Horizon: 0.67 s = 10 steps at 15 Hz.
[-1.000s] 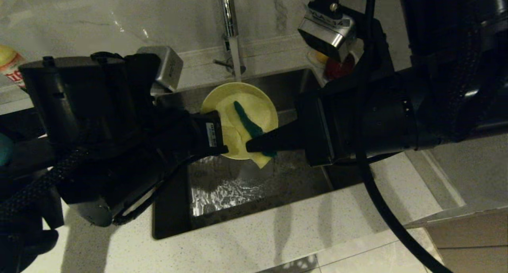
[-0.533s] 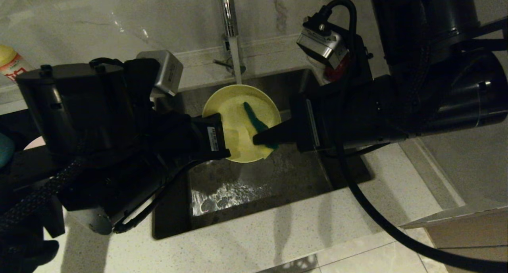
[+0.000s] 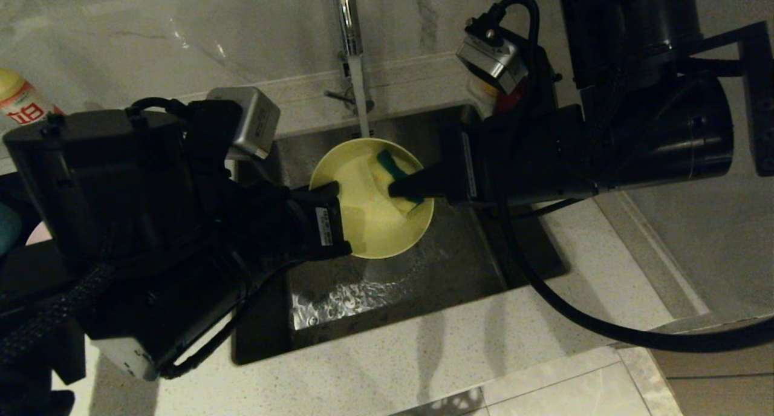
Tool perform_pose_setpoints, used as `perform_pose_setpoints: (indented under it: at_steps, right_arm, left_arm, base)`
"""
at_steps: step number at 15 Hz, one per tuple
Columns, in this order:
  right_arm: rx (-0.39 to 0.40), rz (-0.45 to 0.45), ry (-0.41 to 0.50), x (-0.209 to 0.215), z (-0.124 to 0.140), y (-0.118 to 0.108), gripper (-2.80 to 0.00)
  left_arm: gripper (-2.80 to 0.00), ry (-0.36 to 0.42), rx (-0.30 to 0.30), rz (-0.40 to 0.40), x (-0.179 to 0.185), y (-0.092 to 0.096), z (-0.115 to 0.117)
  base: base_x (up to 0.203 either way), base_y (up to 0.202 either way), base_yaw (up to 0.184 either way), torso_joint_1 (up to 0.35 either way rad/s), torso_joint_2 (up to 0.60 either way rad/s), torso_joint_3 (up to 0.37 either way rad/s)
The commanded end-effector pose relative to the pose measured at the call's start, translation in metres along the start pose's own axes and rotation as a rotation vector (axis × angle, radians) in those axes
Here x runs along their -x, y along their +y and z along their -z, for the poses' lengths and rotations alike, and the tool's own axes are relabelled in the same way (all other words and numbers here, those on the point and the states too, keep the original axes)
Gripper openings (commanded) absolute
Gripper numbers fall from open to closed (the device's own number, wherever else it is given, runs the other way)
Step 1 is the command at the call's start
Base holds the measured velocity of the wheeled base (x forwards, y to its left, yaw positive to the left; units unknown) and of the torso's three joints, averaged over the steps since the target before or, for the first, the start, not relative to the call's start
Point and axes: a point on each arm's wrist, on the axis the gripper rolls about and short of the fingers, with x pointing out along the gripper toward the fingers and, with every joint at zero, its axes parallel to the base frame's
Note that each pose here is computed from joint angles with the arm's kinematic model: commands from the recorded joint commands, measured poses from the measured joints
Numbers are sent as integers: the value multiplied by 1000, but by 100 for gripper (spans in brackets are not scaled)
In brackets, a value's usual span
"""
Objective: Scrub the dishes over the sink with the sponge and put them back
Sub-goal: Wipe the bowl
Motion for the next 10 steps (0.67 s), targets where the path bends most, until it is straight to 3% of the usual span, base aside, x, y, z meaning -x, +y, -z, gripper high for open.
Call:
perform_pose_setpoints:
  at_steps: [1, 3, 10]
  right_arm:
    - [5, -20, -5, 1, -2, 7, -280]
    - [22, -57, 4, 3, 2, 22, -280]
    - [22, -53, 12, 21, 3, 26, -280]
  left_arm:
    - [-280, 17, -9, 8, -2, -4, 6]
    - [-280, 22, -13, 13, -2, -5, 8]
    - [-280, 8, 11, 12, 2, -4, 4]
  base:
    - [0, 0, 0, 0, 0, 0]
    - [0, 0, 0, 0, 0, 0]
    - [0, 0, 0, 0, 0, 0]
